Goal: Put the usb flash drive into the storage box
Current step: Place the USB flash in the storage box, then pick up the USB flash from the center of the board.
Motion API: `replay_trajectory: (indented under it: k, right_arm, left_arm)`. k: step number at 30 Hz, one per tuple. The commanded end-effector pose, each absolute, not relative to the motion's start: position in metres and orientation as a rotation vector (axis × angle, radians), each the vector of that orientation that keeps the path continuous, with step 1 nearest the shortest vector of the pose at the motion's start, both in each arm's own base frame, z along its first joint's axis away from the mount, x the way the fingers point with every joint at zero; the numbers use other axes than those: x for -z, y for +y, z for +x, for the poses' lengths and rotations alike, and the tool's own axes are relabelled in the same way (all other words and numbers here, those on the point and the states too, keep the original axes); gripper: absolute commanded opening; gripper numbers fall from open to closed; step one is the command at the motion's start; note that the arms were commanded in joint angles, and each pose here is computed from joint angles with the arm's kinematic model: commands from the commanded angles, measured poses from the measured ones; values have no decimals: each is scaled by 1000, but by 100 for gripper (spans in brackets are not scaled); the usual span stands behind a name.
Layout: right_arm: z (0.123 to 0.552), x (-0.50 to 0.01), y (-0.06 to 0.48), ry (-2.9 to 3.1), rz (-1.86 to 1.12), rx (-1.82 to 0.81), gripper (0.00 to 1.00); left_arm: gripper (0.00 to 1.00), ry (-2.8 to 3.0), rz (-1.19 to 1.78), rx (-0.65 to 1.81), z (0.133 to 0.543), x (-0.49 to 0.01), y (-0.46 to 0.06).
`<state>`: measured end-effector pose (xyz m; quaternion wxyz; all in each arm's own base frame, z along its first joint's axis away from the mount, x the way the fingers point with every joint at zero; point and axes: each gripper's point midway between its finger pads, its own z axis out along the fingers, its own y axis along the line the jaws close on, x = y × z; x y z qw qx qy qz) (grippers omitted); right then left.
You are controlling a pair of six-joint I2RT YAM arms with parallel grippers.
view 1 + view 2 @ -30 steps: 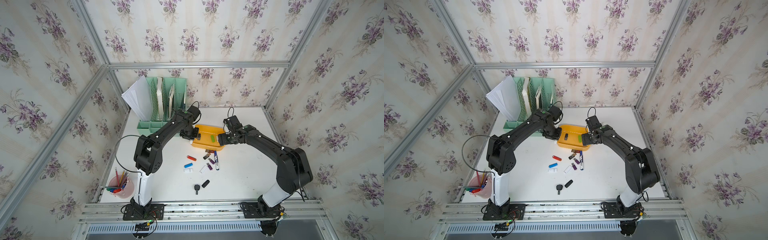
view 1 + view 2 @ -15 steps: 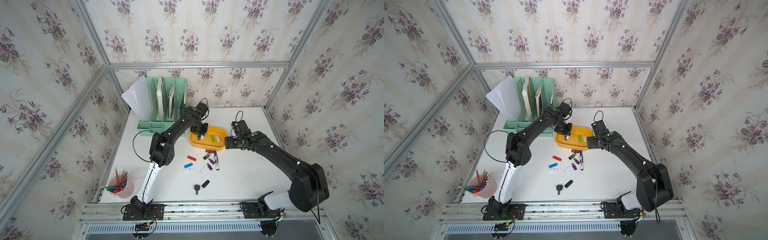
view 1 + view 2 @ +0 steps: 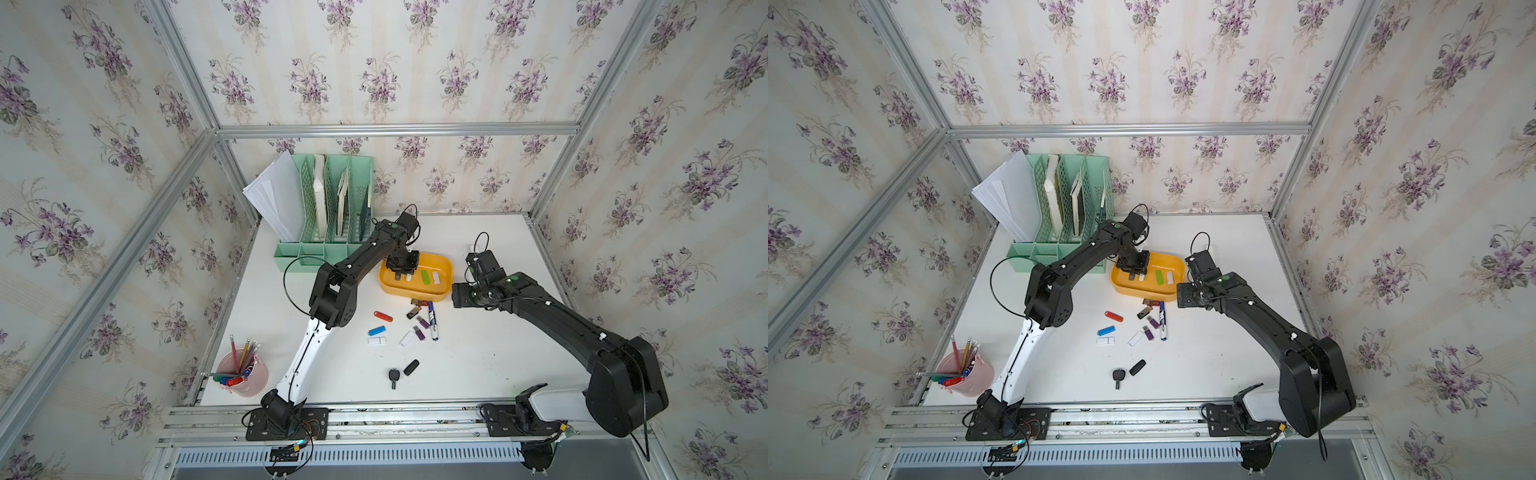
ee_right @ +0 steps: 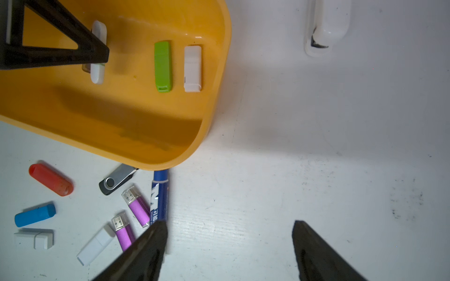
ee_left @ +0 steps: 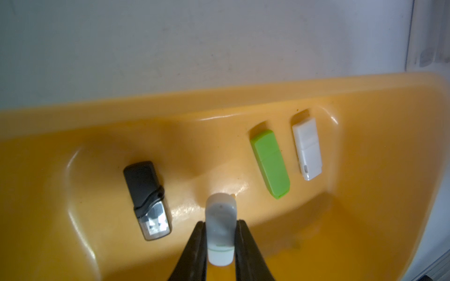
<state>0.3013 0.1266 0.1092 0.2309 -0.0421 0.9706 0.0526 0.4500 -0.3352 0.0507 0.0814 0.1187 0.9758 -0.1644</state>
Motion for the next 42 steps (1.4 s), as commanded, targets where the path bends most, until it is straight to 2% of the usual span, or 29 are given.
replay_trajectory:
  k: [1, 11, 16, 21, 26, 33, 36, 37, 42]
  right_arm:
    - [299, -108, 131, 2666, -98, -193, 85]
    - [282, -101, 136, 2667, -100, -282, 84]
    - [277, -101, 142, 2664, -136, -307, 84]
    - [270, -98, 150, 2672, -158, -320, 84]
    - [247, -93, 168, 2701, -225, -337, 83]
    - [209, -85, 202, 2732, -345, -369, 77]
    - [200, -89, 220, 2713, -389, -385, 73]
    - [198, -90, 225, 2707, -396, -395, 71]
    - [193, -85, 241, 2706, -452, -413, 62]
  left_arm:
    - [24, 2899, 334, 508, 458, -44, -339]
    - [26, 2925, 323, 509, 459, -25, -341]
    - [32, 2926, 319, 516, 459, -26, -342]
    - [39, 2887, 325, 532, 462, -47, -344]
    - [47, 2837, 347, 528, 457, -93, -335]
    - [55, 2821, 329, 458, 422, -135, -286]
    - [55, 2855, 300, 409, 395, -132, -258]
    - [59, 2867, 294, 393, 387, -129, -250]
    - [62, 2914, 253, 344, 346, -110, -218]
